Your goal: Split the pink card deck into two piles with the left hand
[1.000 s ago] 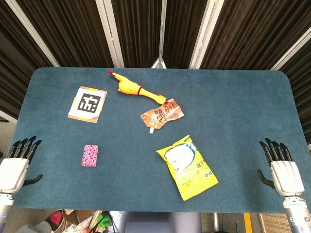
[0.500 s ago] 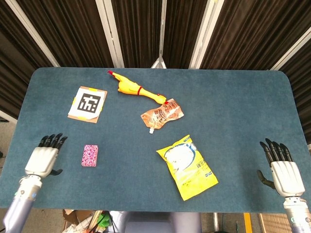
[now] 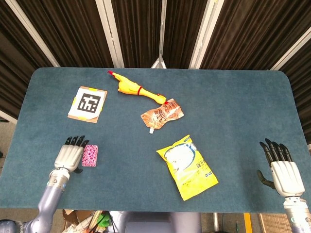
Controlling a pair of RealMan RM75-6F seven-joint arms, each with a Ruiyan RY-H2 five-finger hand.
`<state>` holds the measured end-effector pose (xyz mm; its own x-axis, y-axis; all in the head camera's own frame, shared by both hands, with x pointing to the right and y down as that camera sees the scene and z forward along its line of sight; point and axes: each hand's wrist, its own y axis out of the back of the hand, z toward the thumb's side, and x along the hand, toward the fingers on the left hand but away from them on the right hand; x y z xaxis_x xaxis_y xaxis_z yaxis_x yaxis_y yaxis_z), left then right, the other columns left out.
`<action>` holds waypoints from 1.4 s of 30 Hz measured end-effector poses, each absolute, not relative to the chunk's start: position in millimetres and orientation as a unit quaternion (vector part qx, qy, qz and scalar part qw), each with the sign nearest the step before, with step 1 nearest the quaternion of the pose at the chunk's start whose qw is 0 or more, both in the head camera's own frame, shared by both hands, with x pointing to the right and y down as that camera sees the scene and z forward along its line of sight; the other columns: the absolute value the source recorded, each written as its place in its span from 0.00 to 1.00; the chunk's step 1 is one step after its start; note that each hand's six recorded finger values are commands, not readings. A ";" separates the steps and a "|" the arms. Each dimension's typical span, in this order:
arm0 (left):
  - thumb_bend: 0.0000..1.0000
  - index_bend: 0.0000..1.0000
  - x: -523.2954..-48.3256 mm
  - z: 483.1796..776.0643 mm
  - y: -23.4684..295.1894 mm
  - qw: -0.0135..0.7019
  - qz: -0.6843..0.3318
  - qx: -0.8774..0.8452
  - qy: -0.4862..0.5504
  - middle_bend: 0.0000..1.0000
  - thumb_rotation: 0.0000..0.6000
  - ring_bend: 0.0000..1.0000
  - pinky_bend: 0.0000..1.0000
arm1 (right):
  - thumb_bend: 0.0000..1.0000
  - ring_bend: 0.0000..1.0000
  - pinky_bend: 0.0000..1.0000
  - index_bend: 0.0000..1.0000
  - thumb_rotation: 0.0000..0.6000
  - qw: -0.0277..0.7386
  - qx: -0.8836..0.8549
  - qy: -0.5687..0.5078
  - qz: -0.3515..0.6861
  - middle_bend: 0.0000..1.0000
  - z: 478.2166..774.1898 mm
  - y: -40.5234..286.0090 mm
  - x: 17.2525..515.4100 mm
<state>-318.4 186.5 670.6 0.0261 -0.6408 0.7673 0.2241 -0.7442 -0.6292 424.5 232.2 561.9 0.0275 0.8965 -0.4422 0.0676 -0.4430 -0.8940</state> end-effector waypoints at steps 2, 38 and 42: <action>0.19 0.15 -313.6 674.4 185.5 0.316 -0.680 -0.642 0.160 0.00 1.00 0.00 0.00 | 0.36 0.00 0.06 0.00 1.00 0.357 -0.621 -0.389 0.579 0.00 562.0 232.1 424.6; 0.40 0.42 -304.3 701.3 182.0 0.295 -0.695 -0.635 0.162 0.00 1.00 0.00 0.00 | 0.36 0.00 0.06 0.00 1.00 0.349 -0.625 -0.392 0.578 0.00 561.8 232.5 424.5; 0.41 0.43 -301.2 695.7 177.9 0.297 -0.682 -0.644 0.179 0.00 1.00 0.00 0.00 | 0.36 0.00 0.06 0.00 1.00 0.349 -0.625 -0.392 0.578 0.00 561.6 232.5 424.6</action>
<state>-301.2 177.9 695.7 0.0052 -0.6361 0.7716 0.1746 -0.7592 -0.6270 424.6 232.5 561.6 0.0250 0.8934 -0.4486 0.0866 -0.4490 -0.8893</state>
